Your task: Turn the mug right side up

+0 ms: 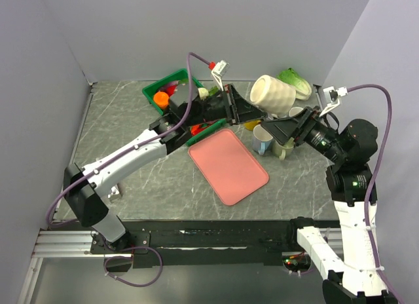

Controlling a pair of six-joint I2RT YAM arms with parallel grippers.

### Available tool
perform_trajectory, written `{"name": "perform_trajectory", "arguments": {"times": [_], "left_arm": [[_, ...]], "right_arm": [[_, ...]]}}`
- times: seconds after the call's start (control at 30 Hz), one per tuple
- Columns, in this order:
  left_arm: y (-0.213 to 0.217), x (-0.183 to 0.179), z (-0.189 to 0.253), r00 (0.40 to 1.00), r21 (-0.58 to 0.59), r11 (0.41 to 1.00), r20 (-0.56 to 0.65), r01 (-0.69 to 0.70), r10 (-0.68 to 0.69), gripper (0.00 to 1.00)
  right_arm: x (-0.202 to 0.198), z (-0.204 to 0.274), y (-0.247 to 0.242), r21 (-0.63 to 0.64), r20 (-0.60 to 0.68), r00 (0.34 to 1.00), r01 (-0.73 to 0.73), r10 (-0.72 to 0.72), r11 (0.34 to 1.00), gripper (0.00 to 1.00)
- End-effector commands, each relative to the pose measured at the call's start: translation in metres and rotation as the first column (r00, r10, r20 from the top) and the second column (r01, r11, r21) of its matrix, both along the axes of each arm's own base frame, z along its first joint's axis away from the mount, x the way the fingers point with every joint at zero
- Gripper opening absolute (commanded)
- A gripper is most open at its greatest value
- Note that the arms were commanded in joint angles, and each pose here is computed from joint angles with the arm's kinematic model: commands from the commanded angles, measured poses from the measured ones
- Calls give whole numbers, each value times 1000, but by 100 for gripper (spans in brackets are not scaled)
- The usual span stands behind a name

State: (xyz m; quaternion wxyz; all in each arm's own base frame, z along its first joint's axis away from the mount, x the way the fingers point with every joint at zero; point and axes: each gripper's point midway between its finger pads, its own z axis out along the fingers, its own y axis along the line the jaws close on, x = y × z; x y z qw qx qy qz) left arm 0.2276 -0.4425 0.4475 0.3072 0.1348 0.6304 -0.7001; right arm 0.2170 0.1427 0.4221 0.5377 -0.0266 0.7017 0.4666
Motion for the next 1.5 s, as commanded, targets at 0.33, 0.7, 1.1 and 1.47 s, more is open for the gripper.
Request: {"name": "perform_trajectory", "arguments": {"times": [0.33, 0.7, 1.1, 1.47], "left_arm": [[62, -67, 108, 935, -280, 938, 340, 206, -104, 1], [68, -77, 102, 916, -344, 902, 382, 263, -121, 1], [49, -74, 90, 911, -311, 919, 399, 242, -105, 1], [31, -72, 78, 909, -281, 943, 415, 178, -48, 1]], "right_arm": [[-29, 65, 21, 100, 159, 969, -206, 189, 973, 78], [-21, 58, 27, 256, 131, 957, -286, 260, 923, 58], [-19, 59, 28, 367, 81, 953, -302, 293, 880, 44], [-9, 57, 26, 459, 17, 954, -273, 299, 846, 19]]}}
